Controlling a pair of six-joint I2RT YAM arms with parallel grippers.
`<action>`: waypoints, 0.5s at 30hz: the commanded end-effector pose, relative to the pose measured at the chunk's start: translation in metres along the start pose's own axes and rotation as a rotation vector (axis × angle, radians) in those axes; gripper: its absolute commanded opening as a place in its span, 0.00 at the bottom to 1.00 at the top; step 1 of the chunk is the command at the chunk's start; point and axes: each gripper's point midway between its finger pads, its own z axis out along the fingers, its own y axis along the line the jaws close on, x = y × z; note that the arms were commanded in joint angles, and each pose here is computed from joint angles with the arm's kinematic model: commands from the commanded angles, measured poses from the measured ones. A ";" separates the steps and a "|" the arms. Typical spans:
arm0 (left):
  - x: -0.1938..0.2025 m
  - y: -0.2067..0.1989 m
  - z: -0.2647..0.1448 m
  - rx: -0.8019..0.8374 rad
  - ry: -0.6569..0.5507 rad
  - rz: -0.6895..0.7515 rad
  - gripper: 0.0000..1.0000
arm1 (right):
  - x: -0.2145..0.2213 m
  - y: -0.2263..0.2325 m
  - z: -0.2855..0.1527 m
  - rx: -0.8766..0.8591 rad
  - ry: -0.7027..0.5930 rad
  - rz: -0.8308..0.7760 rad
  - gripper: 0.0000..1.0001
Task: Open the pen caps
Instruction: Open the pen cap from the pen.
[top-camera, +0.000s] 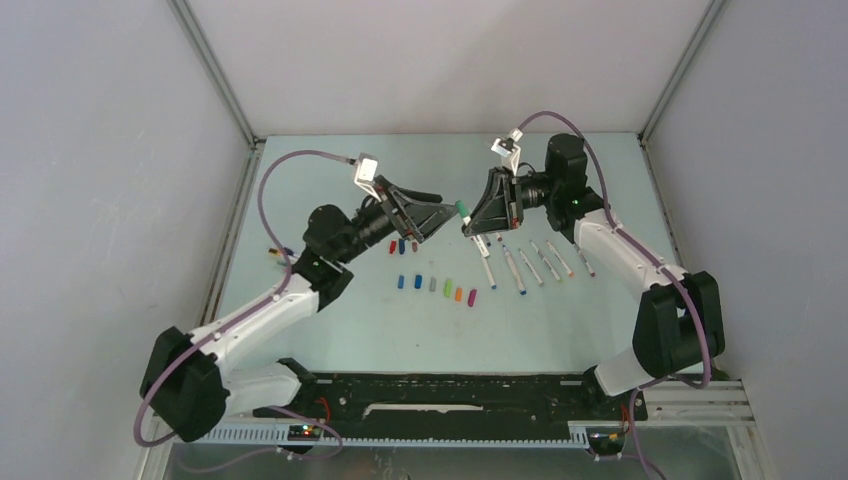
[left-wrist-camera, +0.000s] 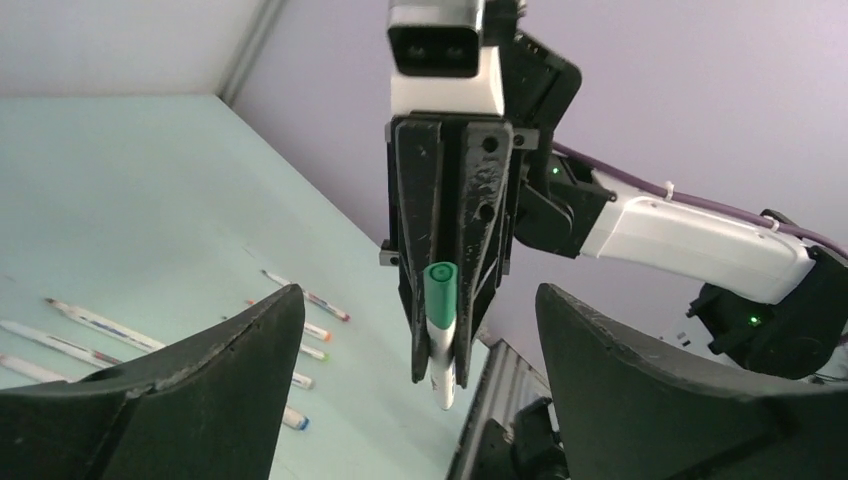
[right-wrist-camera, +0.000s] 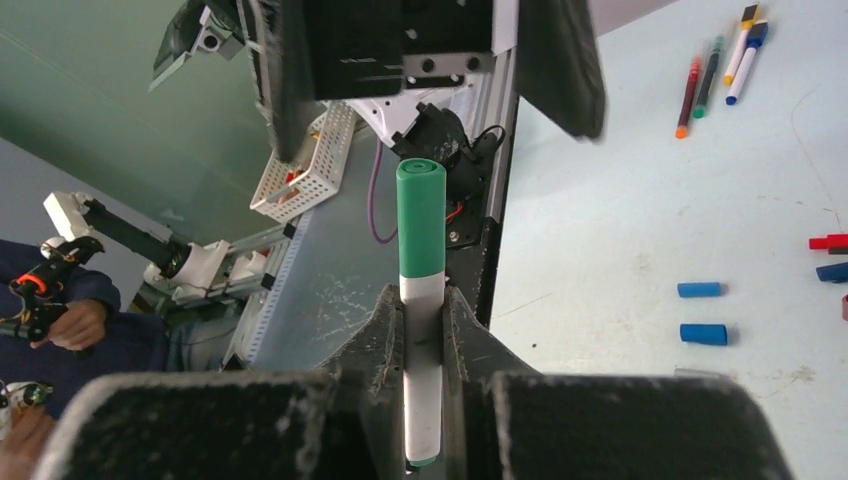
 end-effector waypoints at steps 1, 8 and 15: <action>-0.021 -0.035 0.016 0.162 -0.039 -0.085 0.86 | 0.002 0.013 -0.002 -0.024 0.014 -0.080 0.00; -0.014 -0.037 0.025 0.177 -0.038 -0.115 0.80 | 0.003 0.010 0.000 -0.014 0.011 -0.075 0.00; -0.007 -0.037 0.033 0.192 -0.015 -0.118 0.56 | 0.003 0.010 0.001 -0.012 0.011 -0.069 0.00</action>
